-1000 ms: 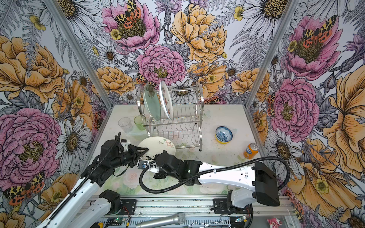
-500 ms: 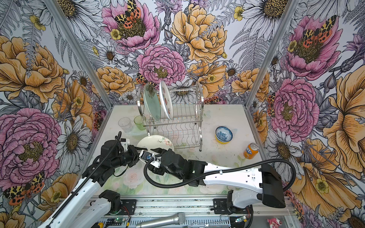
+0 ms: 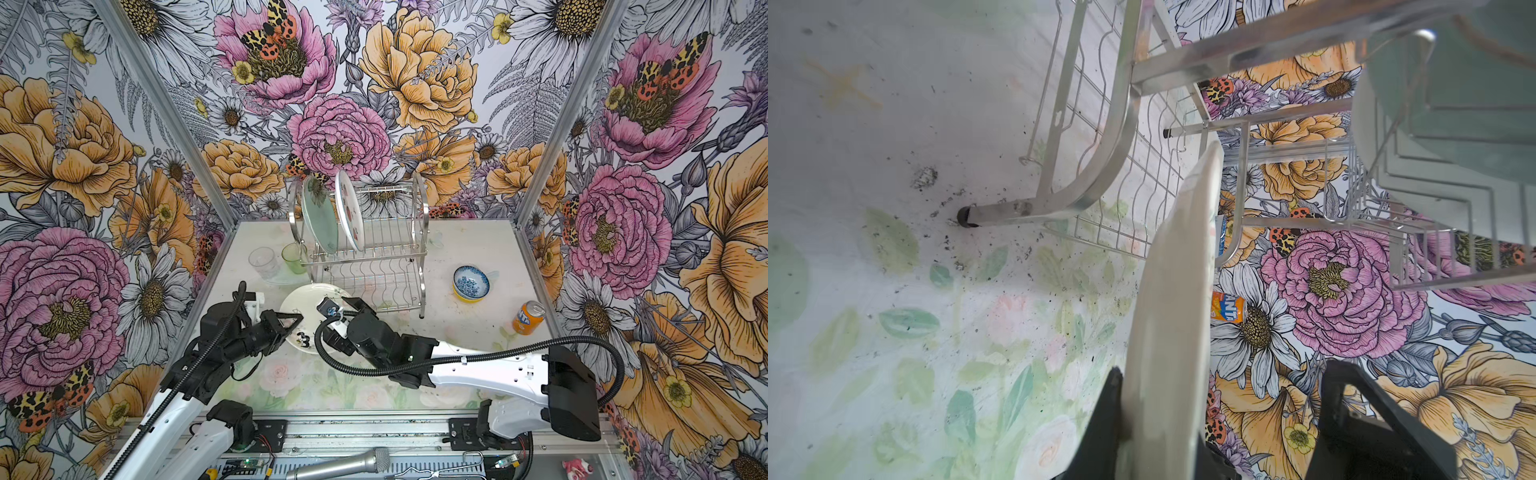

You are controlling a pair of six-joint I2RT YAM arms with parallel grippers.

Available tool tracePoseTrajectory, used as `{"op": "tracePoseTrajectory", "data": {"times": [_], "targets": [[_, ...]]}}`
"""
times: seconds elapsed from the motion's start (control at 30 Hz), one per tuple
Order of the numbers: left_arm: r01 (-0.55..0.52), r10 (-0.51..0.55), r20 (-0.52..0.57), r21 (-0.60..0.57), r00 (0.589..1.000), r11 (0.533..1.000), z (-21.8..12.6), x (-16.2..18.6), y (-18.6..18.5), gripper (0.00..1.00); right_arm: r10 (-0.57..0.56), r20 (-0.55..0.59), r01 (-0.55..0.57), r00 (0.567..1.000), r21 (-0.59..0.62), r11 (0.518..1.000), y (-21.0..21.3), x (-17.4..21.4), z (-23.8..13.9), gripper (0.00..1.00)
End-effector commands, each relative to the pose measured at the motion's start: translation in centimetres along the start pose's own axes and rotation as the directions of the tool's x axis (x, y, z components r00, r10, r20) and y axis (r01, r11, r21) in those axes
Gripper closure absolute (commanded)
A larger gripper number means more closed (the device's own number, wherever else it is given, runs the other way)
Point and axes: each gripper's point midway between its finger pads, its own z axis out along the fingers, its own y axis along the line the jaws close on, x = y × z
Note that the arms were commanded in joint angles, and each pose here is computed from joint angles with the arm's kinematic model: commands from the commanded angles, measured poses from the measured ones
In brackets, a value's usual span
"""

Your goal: Unload the mixed dishes from the dish rack

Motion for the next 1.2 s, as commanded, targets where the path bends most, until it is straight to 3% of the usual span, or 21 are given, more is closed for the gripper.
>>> {"op": "tracePoseTrajectory", "data": {"times": [0.0,0.73,1.17], "targets": [[-0.082,0.078,0.101,0.032,0.992,0.996,-2.1,-2.1,-2.4,1.00,0.117,0.066,-0.120,0.991,0.043,0.992,-2.7,-1.2,-0.9,0.26],[0.029,0.016,0.327,-0.132,0.945,0.991,-6.4,-7.6,0.9,1.00,0.235,0.107,-0.248,0.966,0.124,0.961,-11.8,-0.1,-1.6,0.25],[0.081,0.058,0.478,-0.267,0.877,0.960,-8.9,-9.9,4.1,1.00,0.189,0.148,-0.204,0.971,0.093,0.974,-12.3,-1.3,-3.1,0.24]]}}
